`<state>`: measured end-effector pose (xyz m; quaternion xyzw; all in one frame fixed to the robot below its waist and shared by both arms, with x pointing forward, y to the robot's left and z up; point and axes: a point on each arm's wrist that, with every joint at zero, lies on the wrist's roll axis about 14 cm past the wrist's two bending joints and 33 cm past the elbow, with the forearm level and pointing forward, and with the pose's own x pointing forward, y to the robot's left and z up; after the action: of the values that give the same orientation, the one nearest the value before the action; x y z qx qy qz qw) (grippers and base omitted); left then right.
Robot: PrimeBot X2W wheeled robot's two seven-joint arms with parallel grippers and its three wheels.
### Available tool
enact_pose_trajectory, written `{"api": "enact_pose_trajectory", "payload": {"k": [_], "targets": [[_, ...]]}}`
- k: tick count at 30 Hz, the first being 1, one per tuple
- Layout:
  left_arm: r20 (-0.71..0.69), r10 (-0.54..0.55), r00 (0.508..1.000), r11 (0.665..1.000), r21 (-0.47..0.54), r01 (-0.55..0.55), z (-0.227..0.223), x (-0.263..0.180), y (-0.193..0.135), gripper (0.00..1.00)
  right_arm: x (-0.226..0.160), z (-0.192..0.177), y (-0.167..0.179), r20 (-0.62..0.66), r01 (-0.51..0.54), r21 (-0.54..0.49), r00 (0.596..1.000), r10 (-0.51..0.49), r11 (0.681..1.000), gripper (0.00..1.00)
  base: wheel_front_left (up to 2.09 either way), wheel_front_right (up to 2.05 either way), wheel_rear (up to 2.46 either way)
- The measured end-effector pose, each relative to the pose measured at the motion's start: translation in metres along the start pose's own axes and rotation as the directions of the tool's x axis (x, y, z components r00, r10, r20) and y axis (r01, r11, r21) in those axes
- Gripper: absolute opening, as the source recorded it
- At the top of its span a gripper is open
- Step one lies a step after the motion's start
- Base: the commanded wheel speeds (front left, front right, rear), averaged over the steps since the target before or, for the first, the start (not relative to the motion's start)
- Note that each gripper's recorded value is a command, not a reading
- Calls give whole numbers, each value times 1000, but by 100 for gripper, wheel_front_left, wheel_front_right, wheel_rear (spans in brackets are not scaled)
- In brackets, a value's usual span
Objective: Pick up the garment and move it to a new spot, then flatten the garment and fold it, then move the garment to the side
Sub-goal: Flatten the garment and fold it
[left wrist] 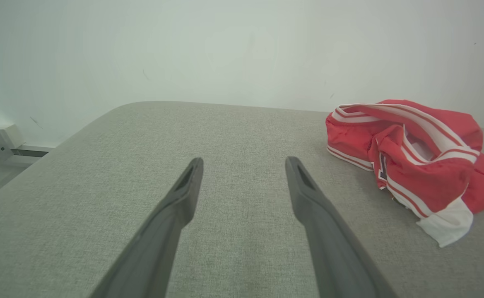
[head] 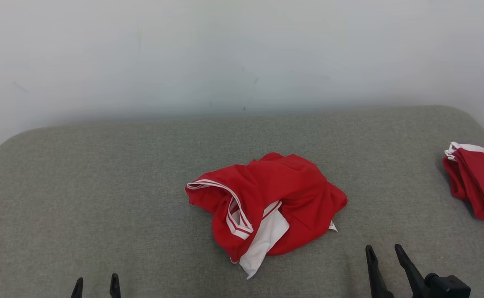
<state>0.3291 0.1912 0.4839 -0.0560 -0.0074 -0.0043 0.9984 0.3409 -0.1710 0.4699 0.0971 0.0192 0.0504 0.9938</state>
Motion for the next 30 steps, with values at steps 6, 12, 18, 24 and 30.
{"api": "enact_pose_trajectory", "payload": {"k": [6,12,18,24,30], "targets": [[8,-87,996,996,-7,87,3,11,-26,100,-4,-2,-6,-6,20,7,1000,-20,1000,100,0,0,0],[-10,-242,970,970,-25,242,9,32,-73,100,-8,0,-15,1,48,2,999,-48,999,100,0,0,0],[-77,-395,915,918,-66,391,3,46,-126,100,-18,0,-29,0,96,2,995,-96,995,100,0,0,0],[-149,-508,848,861,-105,497,-11,50,-167,100,-28,3,-44,11,148,3,989,-149,989,100,0,0,0],[-210,-563,800,827,-128,548,-28,51,-188,100,-42,3,-59,12,206,7,978,-206,978,100,0,0,0]]}}
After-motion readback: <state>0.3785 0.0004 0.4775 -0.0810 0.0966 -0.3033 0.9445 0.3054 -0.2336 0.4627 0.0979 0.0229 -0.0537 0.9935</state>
